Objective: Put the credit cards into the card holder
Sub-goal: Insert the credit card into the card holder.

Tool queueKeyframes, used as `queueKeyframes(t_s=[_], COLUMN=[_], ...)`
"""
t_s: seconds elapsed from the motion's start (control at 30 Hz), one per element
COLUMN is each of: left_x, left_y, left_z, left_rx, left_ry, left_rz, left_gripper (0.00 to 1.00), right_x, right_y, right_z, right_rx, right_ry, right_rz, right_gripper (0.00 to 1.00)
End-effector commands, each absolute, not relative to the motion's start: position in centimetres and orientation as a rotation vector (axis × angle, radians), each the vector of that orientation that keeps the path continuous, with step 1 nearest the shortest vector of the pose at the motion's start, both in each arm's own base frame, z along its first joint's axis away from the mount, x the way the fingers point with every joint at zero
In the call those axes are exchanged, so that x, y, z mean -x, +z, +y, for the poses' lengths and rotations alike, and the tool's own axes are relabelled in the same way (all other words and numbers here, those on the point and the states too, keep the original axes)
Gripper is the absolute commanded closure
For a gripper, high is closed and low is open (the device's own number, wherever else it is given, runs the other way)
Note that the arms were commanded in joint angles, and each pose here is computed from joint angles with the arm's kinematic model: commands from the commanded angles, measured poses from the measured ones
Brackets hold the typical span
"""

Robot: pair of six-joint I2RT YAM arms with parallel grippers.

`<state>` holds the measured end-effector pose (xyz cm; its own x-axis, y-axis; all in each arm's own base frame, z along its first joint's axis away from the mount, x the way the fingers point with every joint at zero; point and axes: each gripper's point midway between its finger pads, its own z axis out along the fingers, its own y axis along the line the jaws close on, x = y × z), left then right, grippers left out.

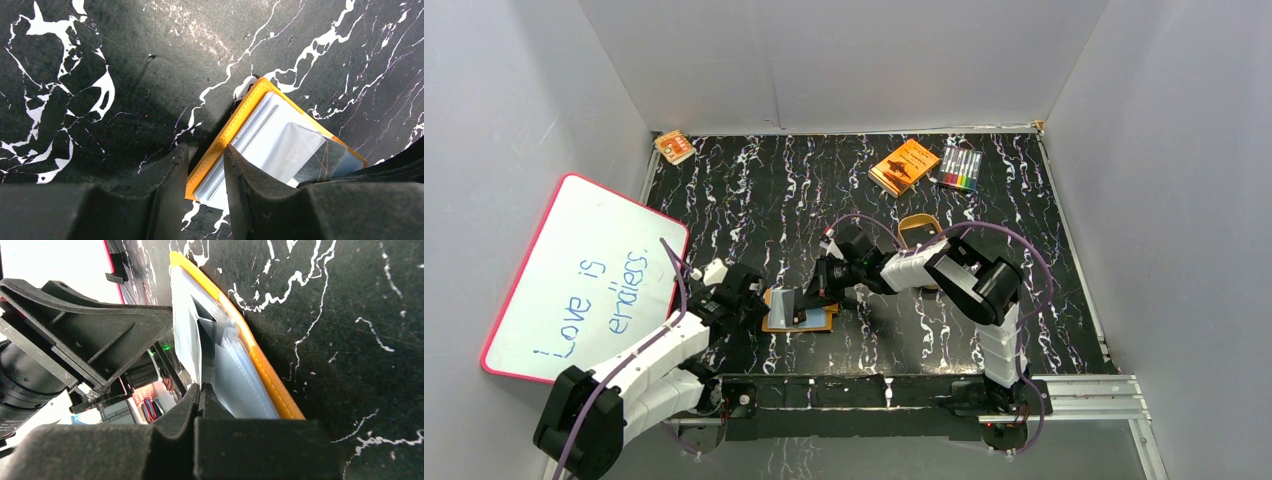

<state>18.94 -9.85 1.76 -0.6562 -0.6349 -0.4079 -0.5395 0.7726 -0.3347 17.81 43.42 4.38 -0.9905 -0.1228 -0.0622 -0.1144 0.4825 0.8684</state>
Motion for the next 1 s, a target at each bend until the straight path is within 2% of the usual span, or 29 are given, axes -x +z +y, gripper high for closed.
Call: queueKeyframes(t_s=[0.0, 0.53, 0.93, 0.97], left_x=[-15.3, -14.6, -14.4, -14.4], left_y=[-1.0, -1.5, -1.7, -1.7], left_z=[-9.5, -9.8, -10.1, -10.1], left_rx=[0.913, 0.962, 0.975, 0.974], left_ry=[-0.205, -0.253, -0.286, -0.288], left_rz=[2.6, 2.604, 2.603, 2.602], left_gripper=[0.69, 0.72, 0.75, 0.76], right_x=[-17.4, -17.9, -16.8, -16.7], right_y=[4.6, 3.8, 4.4, 4.5], right_z=[44.5, 43.4, 44.1, 44.0], right_rx=[-0.198, 0.018, -0.159, -0.174], right_ry=[-1.626, -1.617, -1.612, -1.611], right_rz=[-2.685, -2.765, -2.759, -2.761], right_gripper=[1.0, 1.0, 1.0, 0.96])
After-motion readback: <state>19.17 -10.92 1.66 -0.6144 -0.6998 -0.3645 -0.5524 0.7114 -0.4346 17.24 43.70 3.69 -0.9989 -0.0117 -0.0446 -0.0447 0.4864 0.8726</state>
